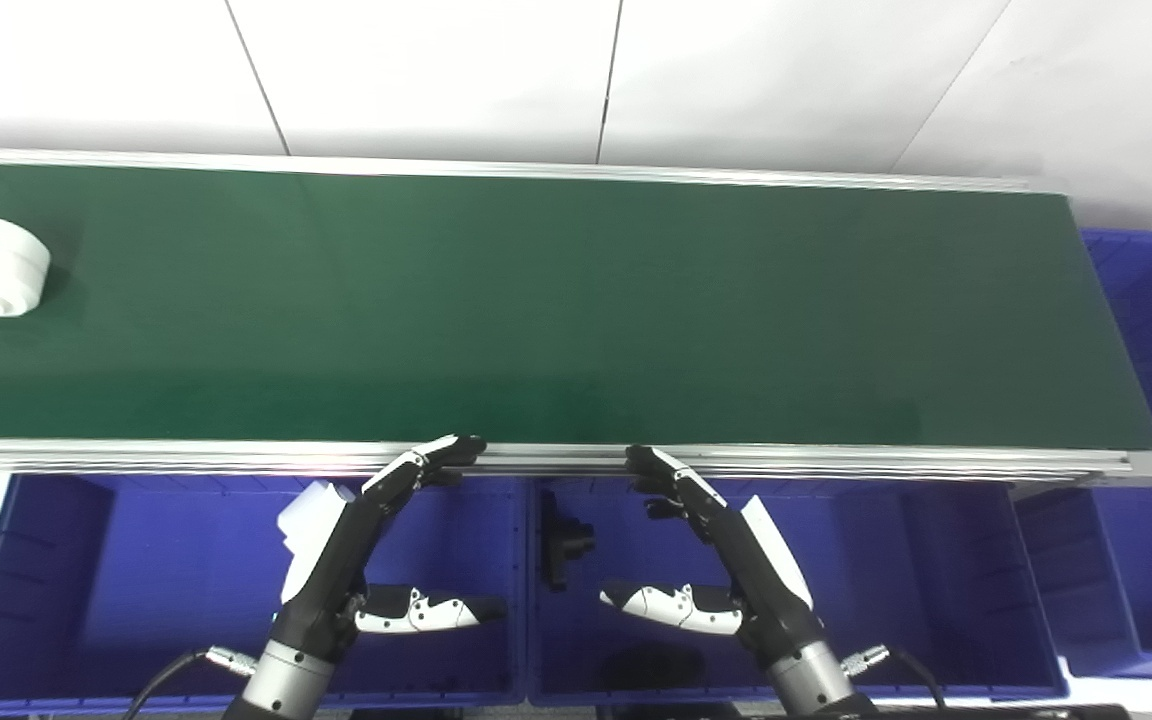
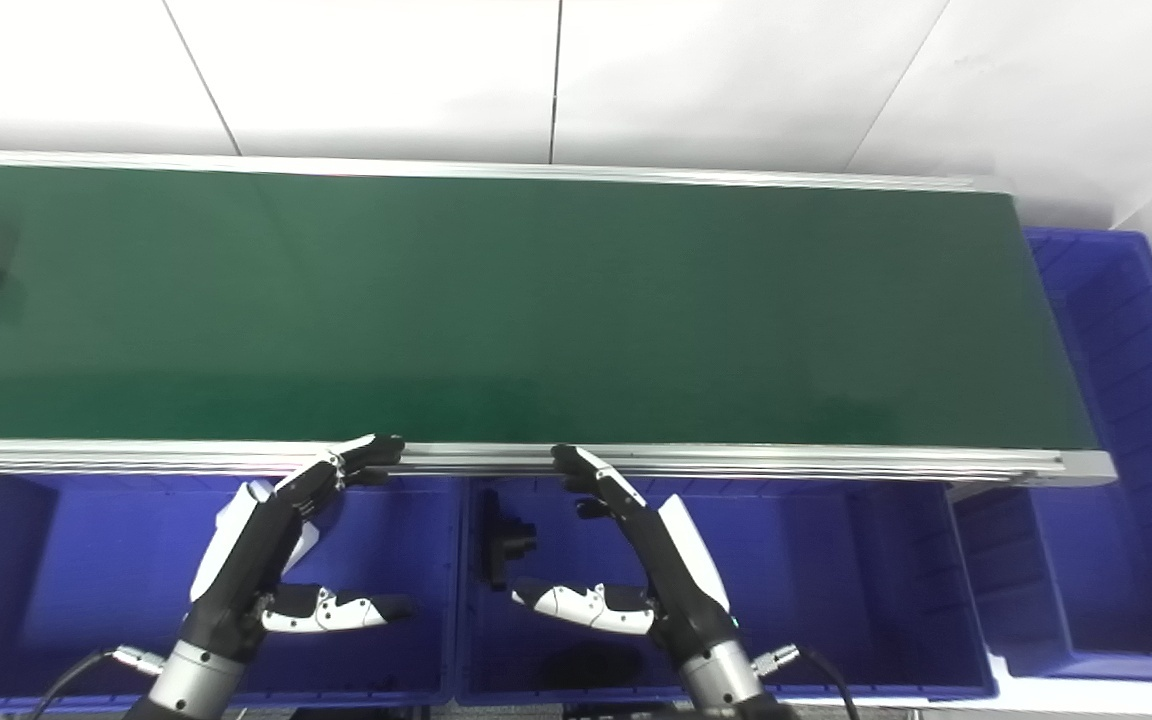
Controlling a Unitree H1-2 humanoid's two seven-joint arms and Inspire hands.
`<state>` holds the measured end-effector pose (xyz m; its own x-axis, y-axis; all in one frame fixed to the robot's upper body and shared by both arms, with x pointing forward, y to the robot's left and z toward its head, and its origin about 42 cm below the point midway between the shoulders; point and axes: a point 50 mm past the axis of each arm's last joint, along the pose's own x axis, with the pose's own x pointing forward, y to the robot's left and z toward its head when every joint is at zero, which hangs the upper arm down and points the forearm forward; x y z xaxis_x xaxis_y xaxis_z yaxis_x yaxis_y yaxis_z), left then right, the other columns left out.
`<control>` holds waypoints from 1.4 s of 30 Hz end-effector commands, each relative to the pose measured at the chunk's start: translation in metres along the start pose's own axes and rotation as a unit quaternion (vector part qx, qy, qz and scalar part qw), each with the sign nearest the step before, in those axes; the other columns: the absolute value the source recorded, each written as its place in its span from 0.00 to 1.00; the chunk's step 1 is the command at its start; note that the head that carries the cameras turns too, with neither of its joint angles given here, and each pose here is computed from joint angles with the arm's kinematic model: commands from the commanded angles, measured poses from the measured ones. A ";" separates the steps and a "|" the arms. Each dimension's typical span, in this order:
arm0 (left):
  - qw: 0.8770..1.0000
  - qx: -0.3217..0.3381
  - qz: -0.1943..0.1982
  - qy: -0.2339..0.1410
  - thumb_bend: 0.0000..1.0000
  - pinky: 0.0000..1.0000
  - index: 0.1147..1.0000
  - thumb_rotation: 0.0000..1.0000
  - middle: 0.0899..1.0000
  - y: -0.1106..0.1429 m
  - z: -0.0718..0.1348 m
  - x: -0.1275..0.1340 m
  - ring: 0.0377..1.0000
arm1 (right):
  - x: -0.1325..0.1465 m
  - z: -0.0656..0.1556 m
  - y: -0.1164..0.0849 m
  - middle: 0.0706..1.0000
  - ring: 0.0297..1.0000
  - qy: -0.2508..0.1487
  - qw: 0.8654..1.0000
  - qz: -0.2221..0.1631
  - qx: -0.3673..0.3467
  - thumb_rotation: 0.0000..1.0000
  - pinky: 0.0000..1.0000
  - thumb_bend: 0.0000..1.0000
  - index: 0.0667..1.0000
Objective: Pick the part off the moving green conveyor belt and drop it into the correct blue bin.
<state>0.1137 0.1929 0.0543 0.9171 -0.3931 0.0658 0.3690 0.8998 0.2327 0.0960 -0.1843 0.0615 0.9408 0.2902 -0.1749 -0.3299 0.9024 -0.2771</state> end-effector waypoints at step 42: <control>0.999 -0.013 0.031 -0.015 0.84 0.60 0.65 0.26 0.74 -0.016 -0.004 0.004 0.69 | -0.003 -0.040 0.000 0.81 0.76 -0.040 0.999 -0.002 0.001 0.33 0.66 0.74 0.83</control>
<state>0.1082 0.1753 0.0353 0.9366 -0.3471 0.0482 0.3284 0.9173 0.2253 0.0871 -0.1996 0.0182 0.9369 0.3081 -0.1653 -0.3437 0.8984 -0.2735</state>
